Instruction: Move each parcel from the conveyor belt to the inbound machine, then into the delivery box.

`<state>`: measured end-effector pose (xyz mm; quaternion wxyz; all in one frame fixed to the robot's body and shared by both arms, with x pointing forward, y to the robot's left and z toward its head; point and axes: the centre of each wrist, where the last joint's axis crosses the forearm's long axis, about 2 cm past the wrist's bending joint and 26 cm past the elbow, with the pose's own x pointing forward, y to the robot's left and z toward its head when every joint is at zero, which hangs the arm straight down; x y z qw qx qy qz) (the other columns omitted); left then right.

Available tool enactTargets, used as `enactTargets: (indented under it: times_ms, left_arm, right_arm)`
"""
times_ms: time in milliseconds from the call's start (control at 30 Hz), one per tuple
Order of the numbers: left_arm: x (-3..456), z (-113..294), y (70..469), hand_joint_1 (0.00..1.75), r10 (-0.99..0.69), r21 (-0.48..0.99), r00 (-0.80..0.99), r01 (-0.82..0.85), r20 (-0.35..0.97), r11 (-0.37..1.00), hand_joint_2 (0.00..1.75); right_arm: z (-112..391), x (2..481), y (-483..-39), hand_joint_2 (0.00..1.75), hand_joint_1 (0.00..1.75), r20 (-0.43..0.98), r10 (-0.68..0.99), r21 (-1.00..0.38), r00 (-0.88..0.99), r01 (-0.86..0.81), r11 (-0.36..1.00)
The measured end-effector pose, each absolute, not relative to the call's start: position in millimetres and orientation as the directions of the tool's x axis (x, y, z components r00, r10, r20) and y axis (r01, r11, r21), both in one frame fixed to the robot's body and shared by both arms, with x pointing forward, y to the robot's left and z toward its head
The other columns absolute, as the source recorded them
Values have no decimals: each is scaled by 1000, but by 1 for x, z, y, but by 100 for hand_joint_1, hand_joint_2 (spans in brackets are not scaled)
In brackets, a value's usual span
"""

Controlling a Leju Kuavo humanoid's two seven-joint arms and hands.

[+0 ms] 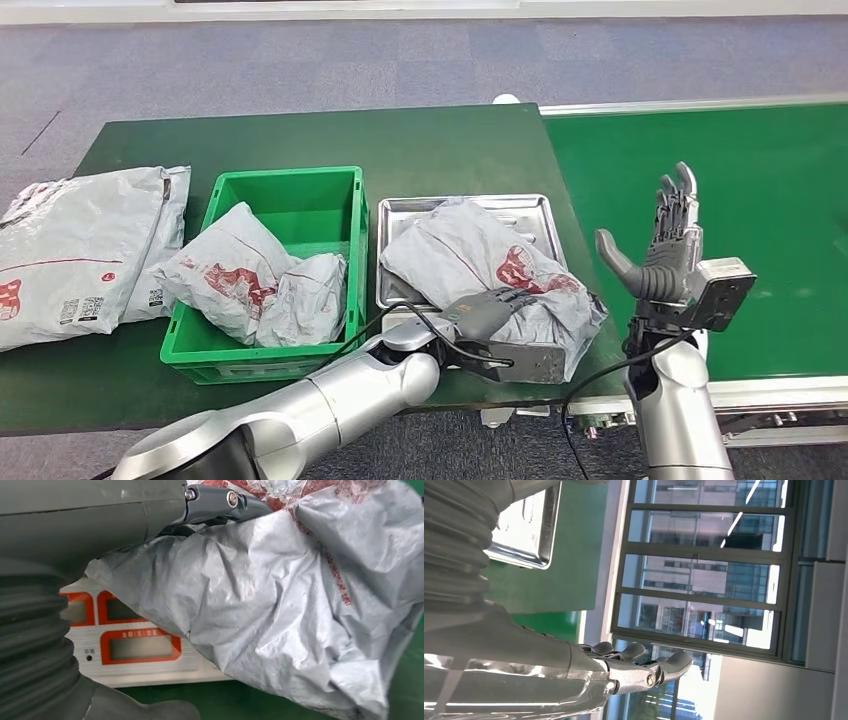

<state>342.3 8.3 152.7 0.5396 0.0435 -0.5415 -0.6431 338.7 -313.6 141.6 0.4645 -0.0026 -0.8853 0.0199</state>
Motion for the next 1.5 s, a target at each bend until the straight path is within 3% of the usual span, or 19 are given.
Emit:
enactTargets:
  times_ms: [100, 233, 267, 600, 933, 1133, 1233, 1500]
  left_arm:
    - [343, 152, 10, 3, -758, 757, -414, 634, 504, 157, 175]
    - [344, 149, 12, 167, -796, 784, -393, 600, 460, 158, 175]
    - [344, 149, 13, 175, -803, 792, -386, 588, 453, 164, 175]
    - [352, 148, 22, 175, -817, 852, -372, 460, 440, 250, 175]
    - [355, 141, 33, 175, -746, 828, -378, 373, 549, 420, 175]
    - [357, 139, 41, 175, -543, 707, -483, 269, 687, 654, 175]
    - [360, 143, 44, 175, -440, 633, -575, 183, 690, 752, 175]
    - [368, 154, 51, 175, -379, 518, -629, 44, 679, 854, 175]
  right_arm:
    - [142, 339, -313, 175, 0, 822, 24, -39, -569, -14, 999]
    - [142, 339, -312, 175, 0, 822, 27, -44, -568, -16, 999]
    - [142, 340, -312, 175, 0, 823, 28, -46, -567, -18, 999]
    - [149, 347, -304, 175, 0, 820, 23, -51, -572, -32, 998]
    - [151, 354, -299, 175, 0, 833, 43, -80, -551, -42, 996]
    - [153, 359, -296, 175, 0, 836, 46, -89, -547, -52, 995]
    - [155, 363, -295, 175, 0, 836, 46, -92, -546, -57, 994]
    - [154, 367, -293, 175, 0, 842, 41, -87, -537, -61, 994]
